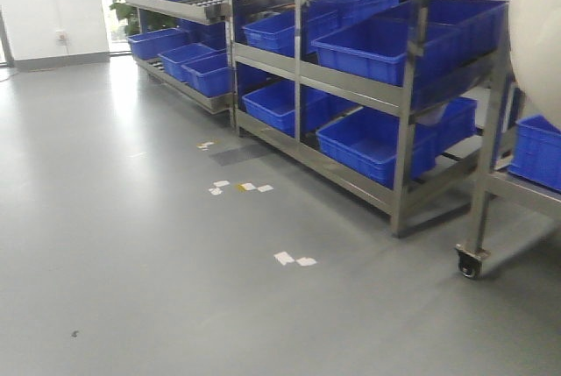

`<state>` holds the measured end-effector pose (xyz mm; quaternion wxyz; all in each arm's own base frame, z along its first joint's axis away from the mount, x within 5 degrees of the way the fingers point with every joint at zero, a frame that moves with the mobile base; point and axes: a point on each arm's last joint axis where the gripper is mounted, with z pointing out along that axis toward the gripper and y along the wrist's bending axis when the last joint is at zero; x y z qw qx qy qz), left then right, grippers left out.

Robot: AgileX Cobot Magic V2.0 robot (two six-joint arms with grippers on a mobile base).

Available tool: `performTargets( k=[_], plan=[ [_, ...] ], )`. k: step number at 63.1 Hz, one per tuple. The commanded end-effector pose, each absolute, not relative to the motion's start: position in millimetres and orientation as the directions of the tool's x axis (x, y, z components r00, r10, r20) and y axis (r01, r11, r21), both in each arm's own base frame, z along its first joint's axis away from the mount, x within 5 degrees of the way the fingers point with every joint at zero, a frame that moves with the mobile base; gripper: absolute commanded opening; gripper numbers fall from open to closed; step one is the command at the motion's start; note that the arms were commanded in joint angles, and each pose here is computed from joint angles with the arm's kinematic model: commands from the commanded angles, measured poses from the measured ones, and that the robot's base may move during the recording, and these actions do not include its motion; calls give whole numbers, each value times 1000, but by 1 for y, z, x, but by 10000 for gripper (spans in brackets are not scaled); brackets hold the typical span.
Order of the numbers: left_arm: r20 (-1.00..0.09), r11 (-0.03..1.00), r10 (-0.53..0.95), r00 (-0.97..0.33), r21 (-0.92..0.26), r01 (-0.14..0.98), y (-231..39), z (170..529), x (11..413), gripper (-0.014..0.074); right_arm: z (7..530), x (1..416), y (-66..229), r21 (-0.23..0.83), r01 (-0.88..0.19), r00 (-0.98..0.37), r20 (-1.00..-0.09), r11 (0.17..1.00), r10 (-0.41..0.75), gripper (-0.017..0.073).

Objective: Move white bin to right shelf second layer
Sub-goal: 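Turn the base toward the window along the crate shelving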

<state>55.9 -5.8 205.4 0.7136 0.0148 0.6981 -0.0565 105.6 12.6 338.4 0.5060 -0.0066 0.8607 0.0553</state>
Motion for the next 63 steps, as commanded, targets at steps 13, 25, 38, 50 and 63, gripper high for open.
performTargets(
  k=[13,25,38,50,63],
  plan=[
    [-995,992,-73,66,-66,104,-6,201,57,85,355,110,12,91,-69,-383,-922,993,57,48],
    [-995,992,-73,66,-66,104,-6,201,57,85,355,110,12,91,-69,-383,-922,993,57,48],
    [-995,992,-73,66,-66,104,-6,201,57,85,355,110,12,91,-69,-383,-922,993,57,48],
    [-995,992,-73,66,-66,104,-6,201,57,85,355,110,12,91,-69,-383,-922,993,57,48],
    [-995,992,-73,66,-66,104,-6,201,57,85,355,110,12,91,-69,-383,-922,993,57,48]
  ],
)
